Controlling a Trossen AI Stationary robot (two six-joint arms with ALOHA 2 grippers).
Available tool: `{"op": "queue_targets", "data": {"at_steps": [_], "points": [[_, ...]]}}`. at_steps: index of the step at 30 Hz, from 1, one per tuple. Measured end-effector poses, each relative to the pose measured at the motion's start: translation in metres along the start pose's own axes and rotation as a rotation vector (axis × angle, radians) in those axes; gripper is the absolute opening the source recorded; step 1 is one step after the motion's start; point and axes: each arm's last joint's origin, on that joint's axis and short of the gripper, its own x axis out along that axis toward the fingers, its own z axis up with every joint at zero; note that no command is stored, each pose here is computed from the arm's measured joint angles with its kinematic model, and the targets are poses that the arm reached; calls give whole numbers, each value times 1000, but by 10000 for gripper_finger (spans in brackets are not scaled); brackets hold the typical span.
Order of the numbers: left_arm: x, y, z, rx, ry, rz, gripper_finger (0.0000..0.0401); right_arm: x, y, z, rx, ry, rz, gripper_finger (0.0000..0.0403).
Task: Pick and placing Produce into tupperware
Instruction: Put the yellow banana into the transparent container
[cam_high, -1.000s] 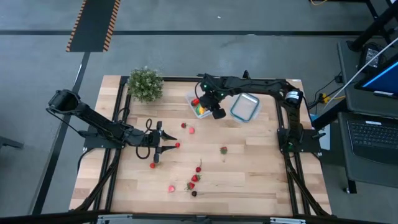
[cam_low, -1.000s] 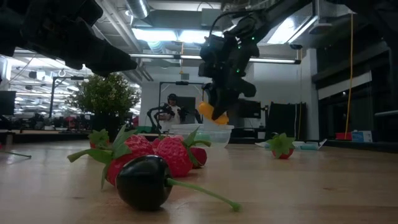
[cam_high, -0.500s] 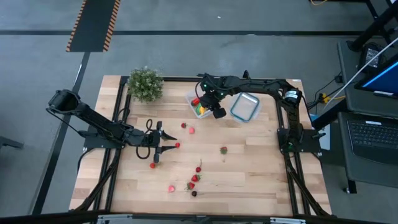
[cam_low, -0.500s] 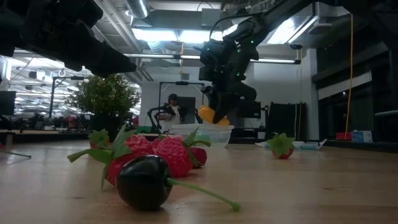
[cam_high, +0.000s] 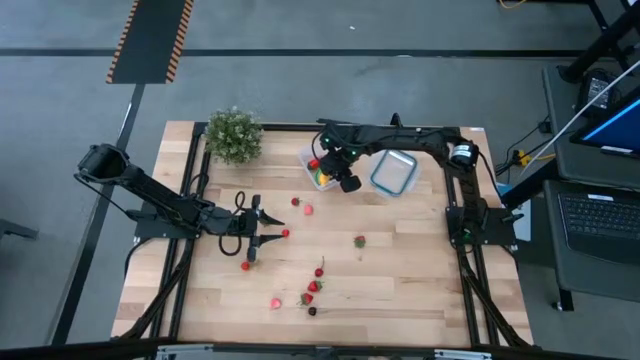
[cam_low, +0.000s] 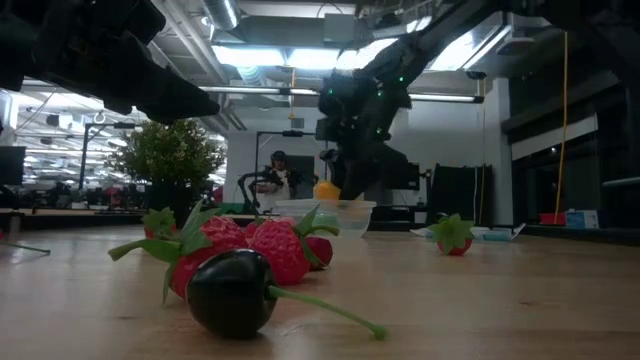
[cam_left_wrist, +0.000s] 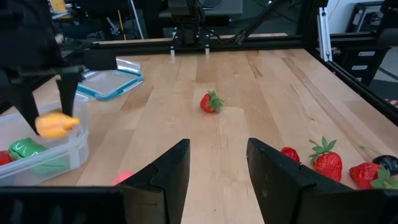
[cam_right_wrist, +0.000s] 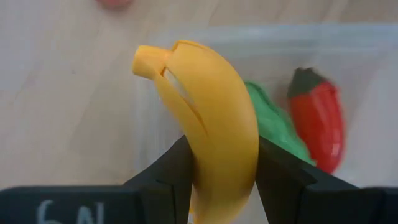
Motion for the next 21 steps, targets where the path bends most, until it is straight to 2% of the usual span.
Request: {"op": "queue_targets", "data": {"at_steps": [8, 14, 21], "points": [[1, 2, 0, -1, 3, 10, 152, 21, -1, -9, 12, 30, 31, 141], [2, 7, 0, -8, 3, 38, 152, 20, -3, -9, 14, 29, 27, 141], [3, 10, 0, -12, 4, 55, 152, 8, -10, -2, 85, 38, 33, 141]]}}
